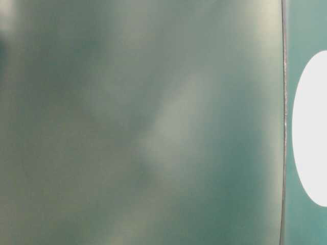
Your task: Scoop the yellow hexagonal prism block from the bowl with a spoon using the right arm.
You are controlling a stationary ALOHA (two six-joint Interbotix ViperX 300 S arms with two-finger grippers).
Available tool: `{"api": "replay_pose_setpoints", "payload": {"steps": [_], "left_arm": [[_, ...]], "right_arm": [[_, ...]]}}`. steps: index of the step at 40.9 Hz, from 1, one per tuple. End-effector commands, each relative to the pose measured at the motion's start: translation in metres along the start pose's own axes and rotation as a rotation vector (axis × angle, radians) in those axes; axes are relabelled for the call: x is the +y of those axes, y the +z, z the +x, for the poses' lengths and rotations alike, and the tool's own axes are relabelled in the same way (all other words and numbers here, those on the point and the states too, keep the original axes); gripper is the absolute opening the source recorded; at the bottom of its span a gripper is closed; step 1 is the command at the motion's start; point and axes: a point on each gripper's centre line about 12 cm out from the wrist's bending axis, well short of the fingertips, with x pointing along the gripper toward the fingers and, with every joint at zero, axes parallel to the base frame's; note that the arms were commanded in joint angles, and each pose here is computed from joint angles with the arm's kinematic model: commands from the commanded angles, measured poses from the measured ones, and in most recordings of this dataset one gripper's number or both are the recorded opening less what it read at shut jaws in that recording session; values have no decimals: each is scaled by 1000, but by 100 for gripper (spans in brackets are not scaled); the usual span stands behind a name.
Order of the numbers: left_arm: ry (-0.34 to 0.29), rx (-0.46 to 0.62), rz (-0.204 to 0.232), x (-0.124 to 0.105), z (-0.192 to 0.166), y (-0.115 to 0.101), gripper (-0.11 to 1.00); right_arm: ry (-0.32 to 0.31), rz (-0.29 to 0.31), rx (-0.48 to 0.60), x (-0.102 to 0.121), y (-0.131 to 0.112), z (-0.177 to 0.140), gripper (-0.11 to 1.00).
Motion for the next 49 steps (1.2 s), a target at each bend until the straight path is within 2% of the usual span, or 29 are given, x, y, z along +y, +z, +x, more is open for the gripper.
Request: {"api": "replay_pose_setpoints", "payload": {"steps": [1,7,26,37,49], "left_arm": [[1,-23,5,0,3,9,4],[1,-20,6,0,4,8,4],[3,-15,8,1,5,7,4],[1,-14,11,0,5,7,4],[3,8,8,1,5,3,4]], "right_arm": [[0,0,-31,0,10,2,48],[0,0,-31,0,10,2,56],[-8,49,-3,-1,1,5,57],[-17,82,60,-1,-28,7,58],[-21,93,43,-1,-60,5,58]]}}
